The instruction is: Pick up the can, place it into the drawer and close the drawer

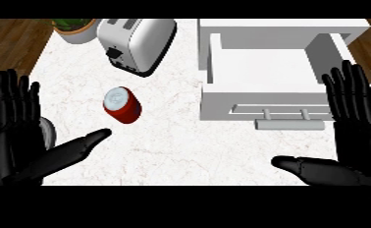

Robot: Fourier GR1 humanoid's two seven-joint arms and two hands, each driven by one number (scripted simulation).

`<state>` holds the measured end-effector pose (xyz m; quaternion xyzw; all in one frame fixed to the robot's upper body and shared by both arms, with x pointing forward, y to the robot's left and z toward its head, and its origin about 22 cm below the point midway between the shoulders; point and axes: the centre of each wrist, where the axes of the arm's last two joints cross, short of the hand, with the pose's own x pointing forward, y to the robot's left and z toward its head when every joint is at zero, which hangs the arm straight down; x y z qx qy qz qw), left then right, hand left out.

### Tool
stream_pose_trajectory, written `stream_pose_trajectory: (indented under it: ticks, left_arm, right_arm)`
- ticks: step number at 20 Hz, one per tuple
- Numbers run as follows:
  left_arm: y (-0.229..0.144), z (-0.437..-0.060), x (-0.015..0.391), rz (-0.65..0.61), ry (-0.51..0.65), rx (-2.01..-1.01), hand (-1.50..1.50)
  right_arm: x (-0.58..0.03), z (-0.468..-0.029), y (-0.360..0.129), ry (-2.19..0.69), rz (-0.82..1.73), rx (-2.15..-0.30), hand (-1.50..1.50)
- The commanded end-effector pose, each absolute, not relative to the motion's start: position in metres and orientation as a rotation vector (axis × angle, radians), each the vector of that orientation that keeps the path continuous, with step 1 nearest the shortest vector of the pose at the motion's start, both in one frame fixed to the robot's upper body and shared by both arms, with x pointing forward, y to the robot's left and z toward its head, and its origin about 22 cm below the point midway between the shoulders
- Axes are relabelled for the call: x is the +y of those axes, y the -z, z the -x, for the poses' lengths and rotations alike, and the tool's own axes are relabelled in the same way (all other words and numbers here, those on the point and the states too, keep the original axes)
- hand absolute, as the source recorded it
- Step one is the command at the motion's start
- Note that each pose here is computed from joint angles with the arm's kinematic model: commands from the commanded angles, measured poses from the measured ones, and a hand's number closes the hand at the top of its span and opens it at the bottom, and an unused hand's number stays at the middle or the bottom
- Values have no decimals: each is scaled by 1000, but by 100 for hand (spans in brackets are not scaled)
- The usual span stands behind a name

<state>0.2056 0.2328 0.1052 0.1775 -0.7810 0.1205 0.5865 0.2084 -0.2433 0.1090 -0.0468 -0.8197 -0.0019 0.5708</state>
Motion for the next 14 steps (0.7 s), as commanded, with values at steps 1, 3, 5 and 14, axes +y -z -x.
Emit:
stream_pose_trajectory:
  ticks: [1, 3, 5, 14]
  left_arm:
    - [-101, -203, 224, -514, -459, -1647, -150]
    - [-119, -208, 200, -495, -485, -1650, -150]
    - [-112, -195, 189, -503, -473, -1623, -150]
    - [-125, -201, 188, -489, -459, -1627, -150]
  right_arm:
    - [-248, -201, -95, 65, 142, -1812, -150]
    - [-251, -209, -100, 68, 145, -1805, -150]
    - [-251, -201, -119, 75, 163, -1819, -150]
    - [-278, -190, -93, 70, 177, -1816, -150]
